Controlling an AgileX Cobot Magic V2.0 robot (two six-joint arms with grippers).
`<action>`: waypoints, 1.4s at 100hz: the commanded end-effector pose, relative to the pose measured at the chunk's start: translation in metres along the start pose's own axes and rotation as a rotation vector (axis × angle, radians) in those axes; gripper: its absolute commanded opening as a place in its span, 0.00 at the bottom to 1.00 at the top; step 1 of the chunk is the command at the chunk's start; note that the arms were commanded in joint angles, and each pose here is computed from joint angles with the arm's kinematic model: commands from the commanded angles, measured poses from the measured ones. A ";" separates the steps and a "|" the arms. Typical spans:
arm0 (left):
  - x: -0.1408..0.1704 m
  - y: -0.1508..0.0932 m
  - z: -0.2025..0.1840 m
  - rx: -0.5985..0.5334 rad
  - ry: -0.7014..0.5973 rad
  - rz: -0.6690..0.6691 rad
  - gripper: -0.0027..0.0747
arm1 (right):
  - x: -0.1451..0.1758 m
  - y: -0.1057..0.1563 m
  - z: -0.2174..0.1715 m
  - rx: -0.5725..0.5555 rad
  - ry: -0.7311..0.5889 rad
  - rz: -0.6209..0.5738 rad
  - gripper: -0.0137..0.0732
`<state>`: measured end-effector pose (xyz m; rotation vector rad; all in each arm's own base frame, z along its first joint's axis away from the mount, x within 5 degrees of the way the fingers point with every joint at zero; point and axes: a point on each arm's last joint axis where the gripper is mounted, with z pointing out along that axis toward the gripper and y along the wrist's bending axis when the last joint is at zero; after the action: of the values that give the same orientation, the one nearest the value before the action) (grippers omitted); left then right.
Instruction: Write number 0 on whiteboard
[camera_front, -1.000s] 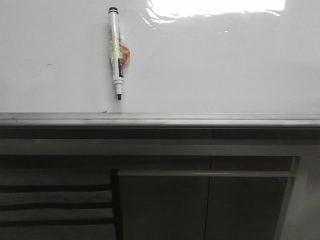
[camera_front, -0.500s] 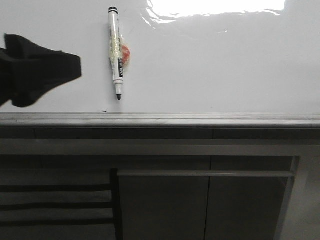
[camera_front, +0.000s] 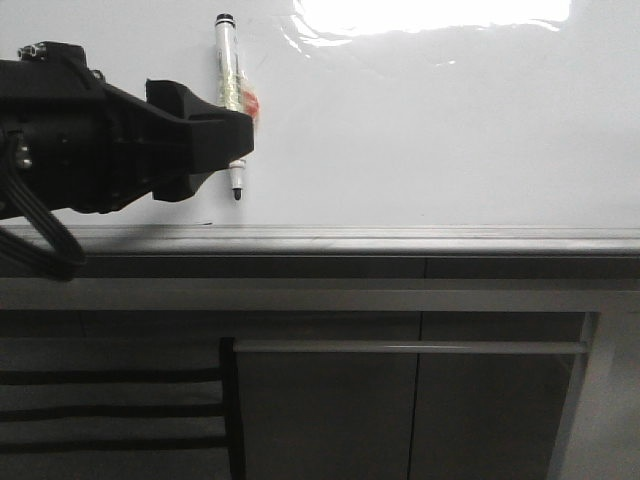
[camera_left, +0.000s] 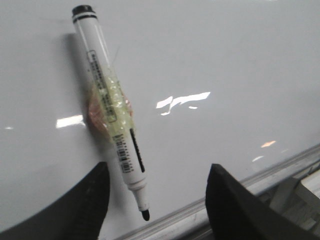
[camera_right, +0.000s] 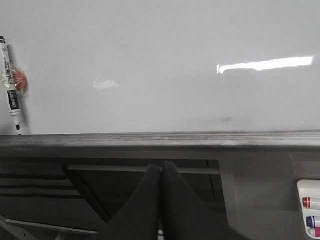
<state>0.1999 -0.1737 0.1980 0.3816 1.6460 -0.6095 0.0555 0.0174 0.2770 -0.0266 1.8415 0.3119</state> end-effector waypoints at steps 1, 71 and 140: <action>-0.020 -0.003 0.004 0.002 -0.125 -0.032 0.54 | -0.016 0.002 -0.002 0.001 -0.084 -0.005 0.09; -0.004 -0.001 0.033 -0.043 -0.075 -0.137 0.54 | -0.017 0.001 -0.002 0.003 -0.095 -0.009 0.09; 0.006 0.004 0.040 -0.075 -0.083 -0.142 0.01 | -0.017 0.001 -0.002 0.003 -0.095 -0.009 0.09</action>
<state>0.2294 -0.1922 0.1731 0.2237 1.7333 -0.6266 0.0556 0.0172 0.2769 -0.0294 1.8422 0.3055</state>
